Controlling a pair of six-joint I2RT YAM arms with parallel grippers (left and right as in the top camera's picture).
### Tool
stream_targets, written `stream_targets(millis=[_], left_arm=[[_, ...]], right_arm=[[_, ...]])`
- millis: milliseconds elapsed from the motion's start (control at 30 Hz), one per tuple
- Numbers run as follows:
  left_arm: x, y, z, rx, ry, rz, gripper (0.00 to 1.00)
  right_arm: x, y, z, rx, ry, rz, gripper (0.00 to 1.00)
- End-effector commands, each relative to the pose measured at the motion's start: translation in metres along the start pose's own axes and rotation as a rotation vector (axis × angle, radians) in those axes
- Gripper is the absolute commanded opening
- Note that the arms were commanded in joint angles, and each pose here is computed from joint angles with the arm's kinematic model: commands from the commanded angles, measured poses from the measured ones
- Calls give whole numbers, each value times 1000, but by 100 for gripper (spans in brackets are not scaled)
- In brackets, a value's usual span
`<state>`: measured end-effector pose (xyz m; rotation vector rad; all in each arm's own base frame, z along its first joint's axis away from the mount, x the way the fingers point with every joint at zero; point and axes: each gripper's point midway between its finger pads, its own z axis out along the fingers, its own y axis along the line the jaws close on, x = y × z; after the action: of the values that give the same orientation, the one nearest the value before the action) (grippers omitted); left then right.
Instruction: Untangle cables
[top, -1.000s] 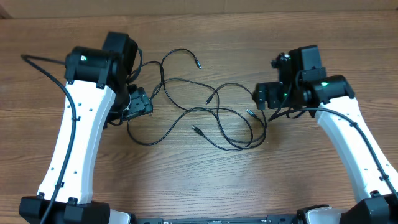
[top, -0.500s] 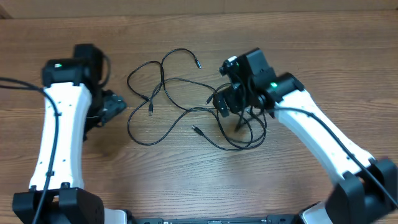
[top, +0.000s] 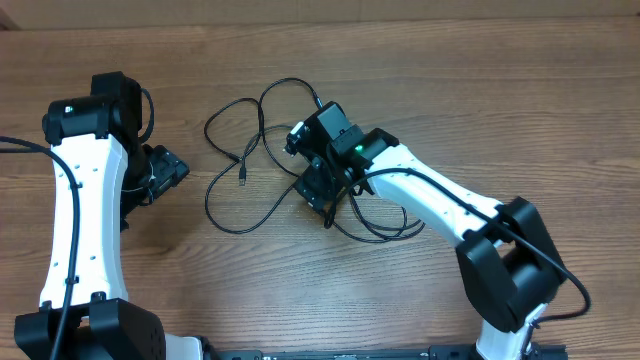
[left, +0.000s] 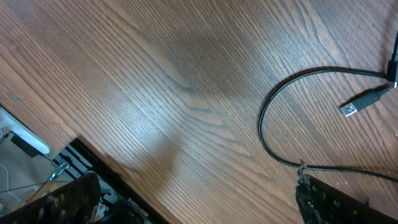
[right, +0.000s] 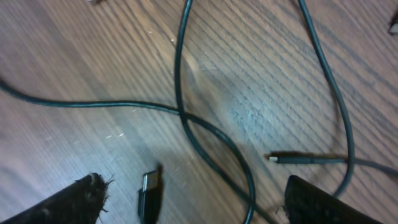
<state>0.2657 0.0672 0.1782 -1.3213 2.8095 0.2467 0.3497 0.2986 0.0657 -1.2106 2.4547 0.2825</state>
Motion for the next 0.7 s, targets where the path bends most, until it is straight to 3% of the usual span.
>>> stream_targets(millis=[0,67,433,667], left_arm=[[2,2,-2,4,1,27,100],[3,2,-2,4,1,29,100],[2,2,-2,4,0,29,100],[2,2,-2,4,1,29,100]], right_arm=[[-4,-8,7,20,-4,-11,82],[-1,-9,12,18,10,-7,78],[22,-11,34,5,81,10,73],[27,-27,33,18,83,46,63]])
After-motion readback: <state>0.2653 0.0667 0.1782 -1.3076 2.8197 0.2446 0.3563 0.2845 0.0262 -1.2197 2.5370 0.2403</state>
